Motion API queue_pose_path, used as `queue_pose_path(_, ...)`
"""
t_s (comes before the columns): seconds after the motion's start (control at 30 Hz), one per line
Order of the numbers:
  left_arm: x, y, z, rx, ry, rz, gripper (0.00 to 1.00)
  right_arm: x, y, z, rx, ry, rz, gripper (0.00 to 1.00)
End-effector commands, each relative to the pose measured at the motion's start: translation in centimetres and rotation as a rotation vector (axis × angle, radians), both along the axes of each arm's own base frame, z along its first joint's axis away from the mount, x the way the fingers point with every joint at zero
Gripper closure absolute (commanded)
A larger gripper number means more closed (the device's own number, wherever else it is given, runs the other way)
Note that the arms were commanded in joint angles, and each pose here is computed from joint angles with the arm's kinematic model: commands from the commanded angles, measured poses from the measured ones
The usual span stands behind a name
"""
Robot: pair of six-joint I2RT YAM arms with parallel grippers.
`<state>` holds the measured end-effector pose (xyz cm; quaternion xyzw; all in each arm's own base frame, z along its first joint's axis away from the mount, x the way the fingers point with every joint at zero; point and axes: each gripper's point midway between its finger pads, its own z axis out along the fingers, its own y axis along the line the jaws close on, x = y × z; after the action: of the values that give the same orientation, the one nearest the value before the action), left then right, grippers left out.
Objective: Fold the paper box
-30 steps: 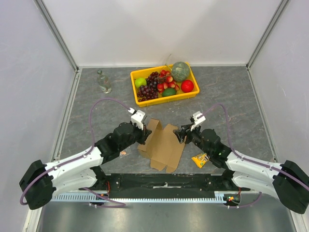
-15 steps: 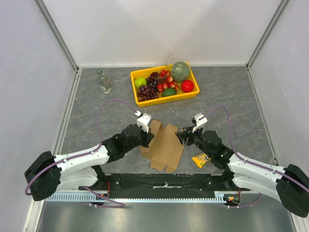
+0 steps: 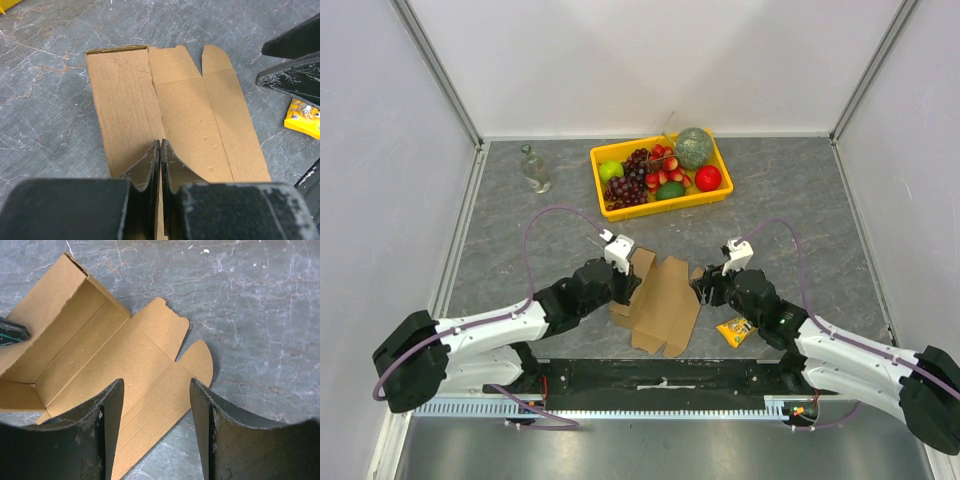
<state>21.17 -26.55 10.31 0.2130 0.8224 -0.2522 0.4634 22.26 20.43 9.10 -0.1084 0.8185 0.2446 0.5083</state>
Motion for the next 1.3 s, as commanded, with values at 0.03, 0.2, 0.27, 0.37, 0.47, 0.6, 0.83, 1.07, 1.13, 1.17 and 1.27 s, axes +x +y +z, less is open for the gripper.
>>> queue_pose_path(0.03,0.6,1.3,1.5,-0.048,-0.036,0.091,0.87,-0.9,-0.7,0.6,0.116,0.135,-0.118,0.36)
queue_pose_path(0.2,0.8,1.9,3.2,-0.097,-0.075,0.125,0.82,-2.3,-0.9,-0.3,0.304,0.251,-0.196,0.36)
queue_pose_path(0.27,0.8,2.0,3.6,-0.107,-0.086,0.127,0.82,-2.6,-1.0,-0.8,0.352,0.291,-0.227,0.36)
queue_pose_path(0.37,0.9,2.1,4.1,-0.113,-0.095,0.131,0.82,-2.9,-1.2,-1.7,0.381,0.349,-0.272,0.37)
queue_pose_path(0.47,0.8,2.1,4.5,-0.122,-0.101,0.131,0.82,-3.2,-1.4,-2.6,0.377,0.398,-0.311,0.37)
queue_pose_path(0.6,0.8,2.4,4.5,-0.126,-0.104,0.138,0.82,-3.8,-1.6,-3.8,0.368,0.457,-0.337,0.38)
queue_pose_path(0.83,0.4,2.7,3.6,-0.128,-0.087,0.141,0.82,-4.8,-1.7,-6.0,0.405,0.523,-0.351,0.42)
queue_pose_path(1.07,0.2,3.0,3.3,-0.130,-0.080,0.144,0.82,-5.2,-1.7,-7.6,0.411,0.547,-0.353,0.46)
queue_pose_path(1.13,0.2,3.0,3.2,-0.128,-0.078,0.146,0.82,-5.4,-1.5,-8.1,0.418,0.563,-0.351,0.48)
queue_pose_path(1.17,0.2,3.1,3.2,-0.125,-0.078,0.145,0.82,-5.4,-1.3,-8.2,0.429,0.571,-0.347,0.48)
queue_pose_path(1.27,0.1,3.1,3.1,-0.123,-0.077,0.147,0.82,-5.4,-0.9,-8.4,0.482,0.600,-0.359,0.50)
